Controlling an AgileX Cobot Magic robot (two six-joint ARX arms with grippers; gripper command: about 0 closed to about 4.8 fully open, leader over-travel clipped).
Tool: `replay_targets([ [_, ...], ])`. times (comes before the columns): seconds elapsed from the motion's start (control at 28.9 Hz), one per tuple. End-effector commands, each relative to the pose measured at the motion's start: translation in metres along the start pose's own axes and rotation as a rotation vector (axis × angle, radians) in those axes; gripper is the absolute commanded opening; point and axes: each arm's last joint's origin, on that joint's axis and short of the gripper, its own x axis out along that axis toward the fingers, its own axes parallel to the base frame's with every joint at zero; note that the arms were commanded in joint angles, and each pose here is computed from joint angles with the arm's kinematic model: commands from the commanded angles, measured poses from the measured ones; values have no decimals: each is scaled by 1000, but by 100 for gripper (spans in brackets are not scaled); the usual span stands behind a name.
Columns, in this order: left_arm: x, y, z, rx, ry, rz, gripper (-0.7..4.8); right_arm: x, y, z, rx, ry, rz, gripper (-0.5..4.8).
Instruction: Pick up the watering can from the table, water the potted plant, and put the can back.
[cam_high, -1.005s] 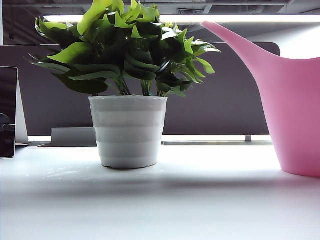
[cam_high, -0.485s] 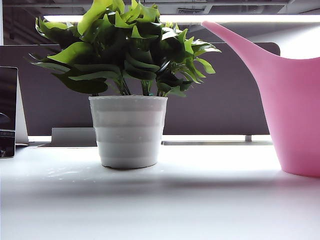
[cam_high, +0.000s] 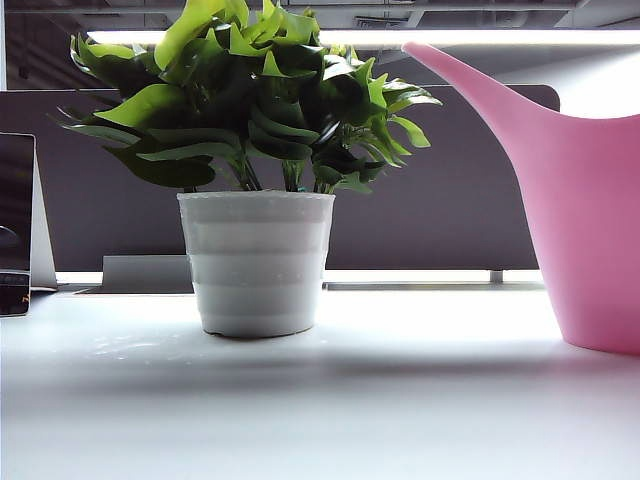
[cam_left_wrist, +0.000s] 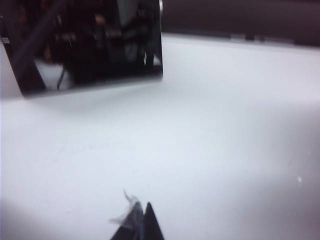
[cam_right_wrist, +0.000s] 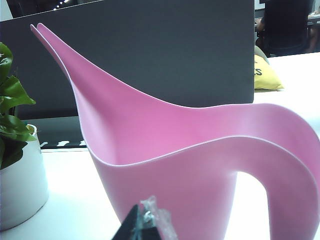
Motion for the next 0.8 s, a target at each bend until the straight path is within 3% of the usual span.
replay_targets([
  [0.03,1,0,-1,4,-7,-5,-5,0,0,2,-1,-11,3,-8],
  [0.14,2,0,-2,7,-14,-4,-5,0,0,2,-1,-11,3,-8],
  [0.55,-3,-1,31,-52,-440,-19,-5,0,0,1,0,-10,3,-8],
  [0.66,-5,-1,34,-54,-464,-25,-5,0,0,2,-1,-11,3,-8],
  [0.8,-3,-6,30,-47,-423,-73,-5,0,0,2,-1,-11,3,-8],
])
